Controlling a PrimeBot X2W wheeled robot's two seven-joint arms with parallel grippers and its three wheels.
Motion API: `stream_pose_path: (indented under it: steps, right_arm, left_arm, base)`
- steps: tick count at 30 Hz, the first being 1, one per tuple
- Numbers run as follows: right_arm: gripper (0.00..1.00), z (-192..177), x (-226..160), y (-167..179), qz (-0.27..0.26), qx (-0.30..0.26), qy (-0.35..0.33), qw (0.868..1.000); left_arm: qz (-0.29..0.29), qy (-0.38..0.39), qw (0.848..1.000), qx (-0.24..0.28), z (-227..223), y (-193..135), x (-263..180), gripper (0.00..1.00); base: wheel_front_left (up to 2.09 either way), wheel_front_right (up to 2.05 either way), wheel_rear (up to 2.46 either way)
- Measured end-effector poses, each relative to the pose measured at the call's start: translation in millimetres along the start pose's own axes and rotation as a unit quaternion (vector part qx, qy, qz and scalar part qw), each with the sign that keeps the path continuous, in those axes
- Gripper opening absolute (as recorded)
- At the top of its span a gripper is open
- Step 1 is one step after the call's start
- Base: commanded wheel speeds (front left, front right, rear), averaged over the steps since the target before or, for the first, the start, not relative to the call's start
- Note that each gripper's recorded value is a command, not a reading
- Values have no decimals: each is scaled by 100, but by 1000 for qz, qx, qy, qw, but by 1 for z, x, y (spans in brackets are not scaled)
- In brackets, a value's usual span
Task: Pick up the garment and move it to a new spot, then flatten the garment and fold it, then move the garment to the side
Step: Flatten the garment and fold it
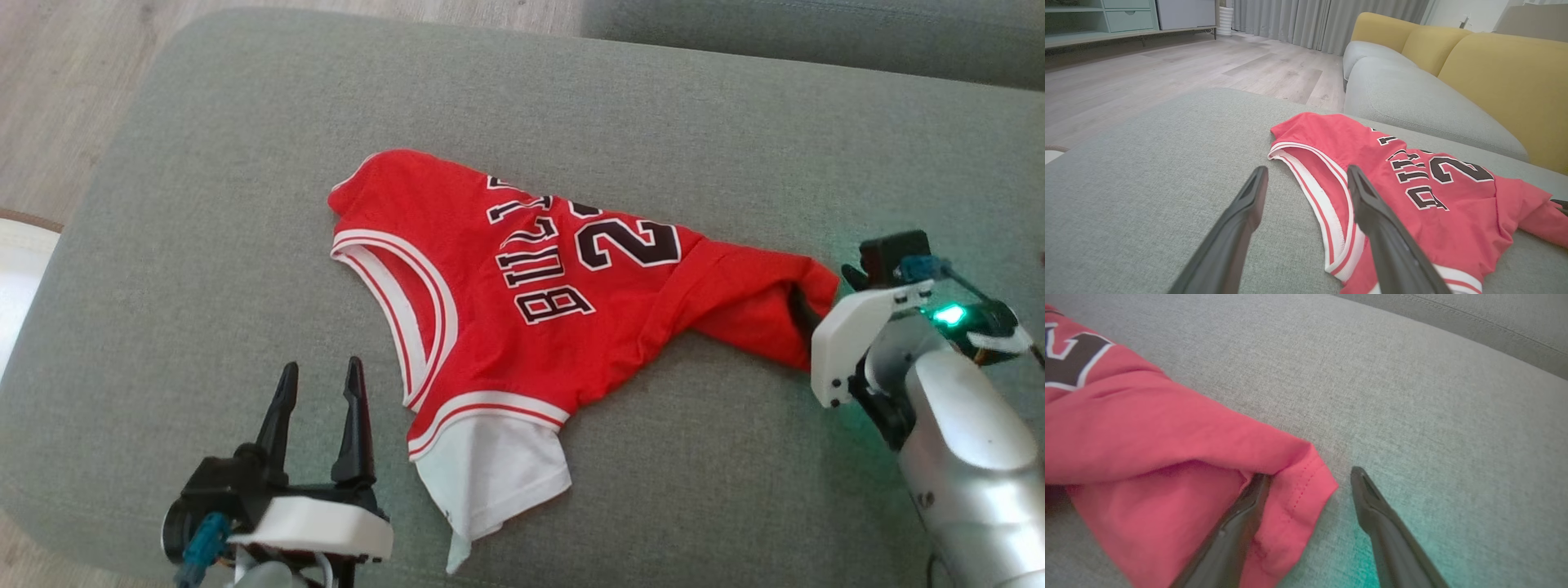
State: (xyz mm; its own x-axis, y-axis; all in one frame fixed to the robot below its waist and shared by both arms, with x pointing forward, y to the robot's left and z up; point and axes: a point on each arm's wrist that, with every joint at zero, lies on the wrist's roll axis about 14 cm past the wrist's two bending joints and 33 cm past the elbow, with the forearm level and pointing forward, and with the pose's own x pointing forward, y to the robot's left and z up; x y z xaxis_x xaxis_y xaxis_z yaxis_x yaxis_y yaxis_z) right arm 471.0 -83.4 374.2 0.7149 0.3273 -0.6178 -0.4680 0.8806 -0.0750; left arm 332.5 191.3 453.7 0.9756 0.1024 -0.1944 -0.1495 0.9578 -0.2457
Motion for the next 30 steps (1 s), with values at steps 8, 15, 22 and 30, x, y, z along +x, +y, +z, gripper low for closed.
stream_pose_path:
  steps: [8,15,22,30]
  right_arm:
    - [0,12,1,3,15,12,-24,1000]
    - [0,113,-18,-49,-55,-48,-200,977]
    - [0,134,-38,-61,-86,-107,-257,956]
    - [0,49,-45,-46,-79,-111,-197,971]
  left_arm:
    - [-4,2,1000,1,-2,-2,2,100]
    - [-12,3,1000,2,-2,-7,4,100]
    - [-23,0,1000,2,0,-14,6,100]
    - [-40,-1,999,3,0,-24,9,100]
  base:
    - [0,0,0]
    - [0,0,0]
    - [0,0,0]
    - [0,0,0]
